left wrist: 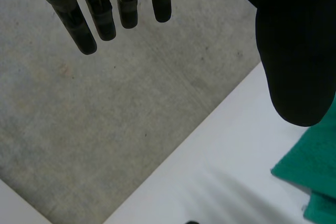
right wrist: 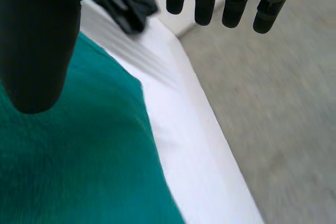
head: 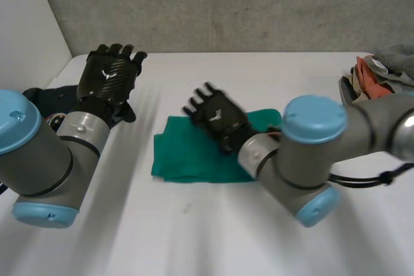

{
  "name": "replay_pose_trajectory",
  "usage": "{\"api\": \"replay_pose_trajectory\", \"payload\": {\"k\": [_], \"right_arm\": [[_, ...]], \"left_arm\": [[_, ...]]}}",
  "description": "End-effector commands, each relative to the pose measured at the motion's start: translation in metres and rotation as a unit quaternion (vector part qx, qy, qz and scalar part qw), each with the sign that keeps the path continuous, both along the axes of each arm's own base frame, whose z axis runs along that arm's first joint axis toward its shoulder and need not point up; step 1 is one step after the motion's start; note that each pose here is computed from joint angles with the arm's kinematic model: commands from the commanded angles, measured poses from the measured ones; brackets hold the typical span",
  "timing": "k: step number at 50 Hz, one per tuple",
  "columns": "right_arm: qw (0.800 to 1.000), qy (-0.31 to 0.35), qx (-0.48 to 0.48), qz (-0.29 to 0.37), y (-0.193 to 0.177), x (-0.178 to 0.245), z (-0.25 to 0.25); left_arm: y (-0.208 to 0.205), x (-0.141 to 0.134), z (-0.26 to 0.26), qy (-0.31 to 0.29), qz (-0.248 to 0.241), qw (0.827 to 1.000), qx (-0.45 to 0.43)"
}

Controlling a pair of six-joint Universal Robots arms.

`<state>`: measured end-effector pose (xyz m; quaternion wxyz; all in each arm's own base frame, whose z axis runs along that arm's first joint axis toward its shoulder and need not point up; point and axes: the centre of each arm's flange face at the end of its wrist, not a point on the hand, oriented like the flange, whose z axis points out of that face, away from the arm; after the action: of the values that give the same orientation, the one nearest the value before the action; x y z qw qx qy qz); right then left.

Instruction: Fold the laundry.

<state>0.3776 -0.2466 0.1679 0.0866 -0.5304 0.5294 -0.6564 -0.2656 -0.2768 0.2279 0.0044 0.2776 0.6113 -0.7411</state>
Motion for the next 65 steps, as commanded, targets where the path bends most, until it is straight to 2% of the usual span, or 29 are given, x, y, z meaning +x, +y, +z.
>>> {"api": "replay_pose_trajectory", "payload": {"k": [1,7,12,15,16,19,22,25,26,27,28,31,35,39,41,43,45,46,49,51,54,60,65], "right_arm": [[0.984,-0.003,0.153,-0.093,-0.013,-0.057,-0.008],[0.969,0.060,0.168,-0.168,-0.039,-0.107,-0.037],[0.968,0.068,0.070,-0.232,-0.070,-0.133,-0.036],[0.970,0.054,0.005,-0.238,-0.074,-0.127,-0.021],[0.973,0.034,-0.043,-0.226,-0.070,-0.115,0.000],[0.978,0.012,-0.083,-0.191,-0.057,-0.095,0.023],[0.987,0.003,-0.097,-0.125,-0.032,-0.064,0.028],[0.996,0.012,-0.087,-0.027,0.005,-0.027,0.009],[0.996,0.016,-0.086,0.002,0.014,-0.019,0.003],[0.994,0.030,-0.083,0.065,0.038,-0.004,-0.010],[0.992,0.038,-0.081,0.089,0.046,-0.001,-0.017],[0.984,0.061,-0.070,0.151,0.066,0.006,-0.039],[0.984,0.075,-0.032,0.157,0.072,0.001,-0.049],[0.991,0.037,0.012,0.129,0.060,-0.005,-0.040],[0.995,0.001,0.027,0.094,0.040,-0.015,-0.022],[0.996,-0.068,0.057,0.030,0.007,-0.036,0.008],[0.989,-0.118,0.086,-0.006,-0.008,-0.047,0.026],[0.980,-0.159,0.118,-0.035,-0.020,-0.057,0.035],[0.964,-0.200,0.166,-0.059,-0.028,-0.064,0.041],[0.956,-0.202,0.197,-0.081,-0.034,-0.069,0.042],[0.948,-0.171,0.248,-0.099,-0.040,-0.066,0.025],[0.941,-0.114,0.295,-0.119,-0.052,-0.060,0.004],[0.936,-0.088,0.319,-0.118,-0.061,-0.053,-0.015]], "left_arm": [[0.007,-0.011,0.005,0.004,-0.017,1.000,-0.007],[0.013,-0.015,-0.001,0.000,-0.026,1.000,0.001],[0.013,-0.017,-0.006,-0.003,-0.029,1.000,0.007],[0.014,-0.019,-0.005,-0.002,-0.031,0.999,0.006],[0.014,-0.019,-0.005,-0.002,-0.031,0.999,0.006],[0.015,-0.019,-0.002,0.000,-0.032,0.999,0.002],[0.016,-0.019,0.000,0.001,-0.032,0.999,0.000],[0.016,-0.019,0.001,0.002,-0.031,1.000,-0.001],[0.016,-0.019,0.002,0.003,-0.030,1.000,-0.002],[0.015,-0.018,0.002,0.003,-0.029,1.000,-0.002],[0.015,-0.018,0.002,0.004,-0.027,1.000,-0.001],[0.015,-0.018,0.002,0.009,-0.025,1.000,0.000],[0.016,-0.019,0.004,0.034,-0.029,0.999,0.012],[0.016,-0.024,0.011,0.067,-0.035,0.997,0.015],[0.016,-0.027,0.017,0.079,-0.037,0.996,0.011],[0.015,-0.033,0.023,0.093,-0.036,0.995,0.007],[0.017,-0.037,0.027,0.097,-0.036,0.995,0.006],[0.019,-0.039,0.028,0.096,-0.037,0.995,0.008],[0.027,-0.058,0.021,0.093,-0.049,0.994,0.025],[0.038,-0.075,0.012,0.086,-0.063,0.993,0.051],[0.046,-0.087,-0.002,0.082,-0.059,0.990,0.098],[0.047,-0.093,-0.043,0.081,-0.038,0.975,0.202],[0.051,-0.092,-0.083,0.035,-0.019,0.961,0.272]]}}
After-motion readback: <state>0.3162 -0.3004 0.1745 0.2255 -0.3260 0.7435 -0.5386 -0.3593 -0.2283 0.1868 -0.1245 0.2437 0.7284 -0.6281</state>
